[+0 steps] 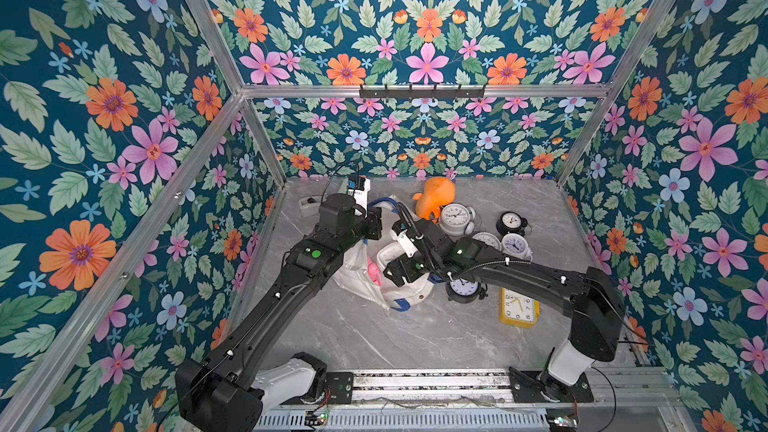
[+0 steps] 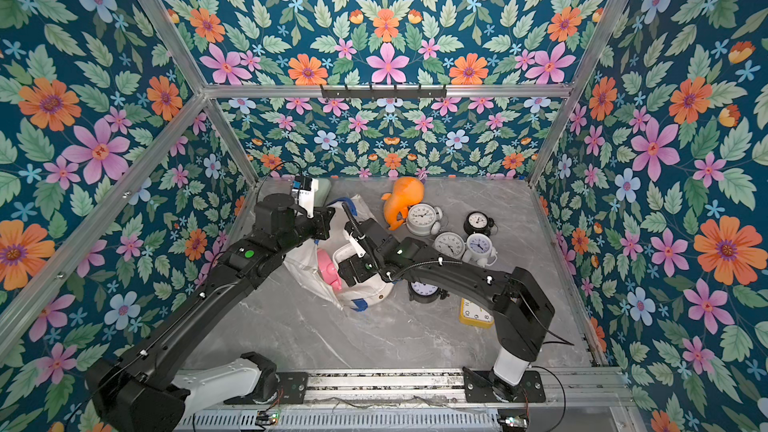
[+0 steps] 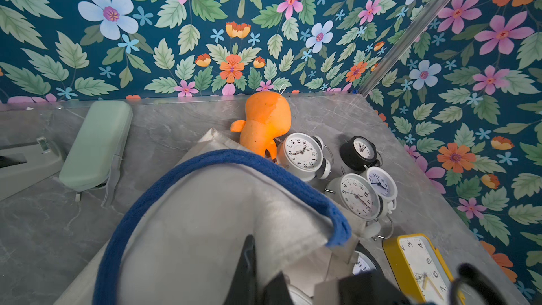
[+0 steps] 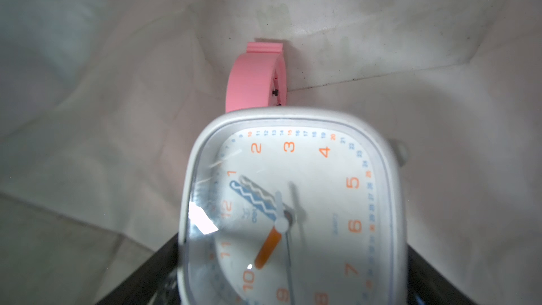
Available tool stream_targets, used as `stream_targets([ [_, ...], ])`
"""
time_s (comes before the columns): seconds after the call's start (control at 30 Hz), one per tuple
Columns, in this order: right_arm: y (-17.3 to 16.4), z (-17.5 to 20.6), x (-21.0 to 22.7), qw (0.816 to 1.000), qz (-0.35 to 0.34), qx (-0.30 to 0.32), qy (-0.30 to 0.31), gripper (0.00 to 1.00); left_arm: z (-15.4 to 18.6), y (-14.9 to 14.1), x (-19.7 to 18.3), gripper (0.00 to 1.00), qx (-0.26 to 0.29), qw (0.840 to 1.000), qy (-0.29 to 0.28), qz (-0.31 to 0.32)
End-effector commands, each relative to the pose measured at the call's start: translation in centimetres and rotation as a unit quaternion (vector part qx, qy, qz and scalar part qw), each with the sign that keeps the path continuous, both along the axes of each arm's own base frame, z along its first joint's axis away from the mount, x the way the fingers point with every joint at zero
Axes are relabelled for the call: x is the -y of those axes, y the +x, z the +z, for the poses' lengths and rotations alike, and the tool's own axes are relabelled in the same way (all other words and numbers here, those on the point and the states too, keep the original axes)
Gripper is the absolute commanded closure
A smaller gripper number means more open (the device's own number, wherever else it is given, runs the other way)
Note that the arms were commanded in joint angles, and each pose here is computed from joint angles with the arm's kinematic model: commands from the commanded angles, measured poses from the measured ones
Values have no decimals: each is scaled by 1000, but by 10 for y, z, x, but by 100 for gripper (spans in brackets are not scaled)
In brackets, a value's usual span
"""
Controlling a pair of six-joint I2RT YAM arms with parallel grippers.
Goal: Take the alarm clock out of the canvas bag
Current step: Pick up the alarm from the canvas bag.
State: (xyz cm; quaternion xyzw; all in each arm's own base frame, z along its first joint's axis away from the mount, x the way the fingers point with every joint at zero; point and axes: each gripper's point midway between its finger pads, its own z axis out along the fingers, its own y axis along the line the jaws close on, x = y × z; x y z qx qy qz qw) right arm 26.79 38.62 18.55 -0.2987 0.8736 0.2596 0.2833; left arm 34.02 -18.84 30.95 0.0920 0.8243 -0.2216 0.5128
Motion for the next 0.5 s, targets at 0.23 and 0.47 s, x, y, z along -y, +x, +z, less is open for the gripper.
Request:
stream_targets([
  [0.23, -26, 56, 36, 998, 17, 52, 29, 25, 15, 4, -20, 100, 18, 998, 3, 53],
  [0.47, -46, 54, 83, 999, -15, 46, -2, 26, 15, 5, -25, 100, 17, 998, 1, 64],
])
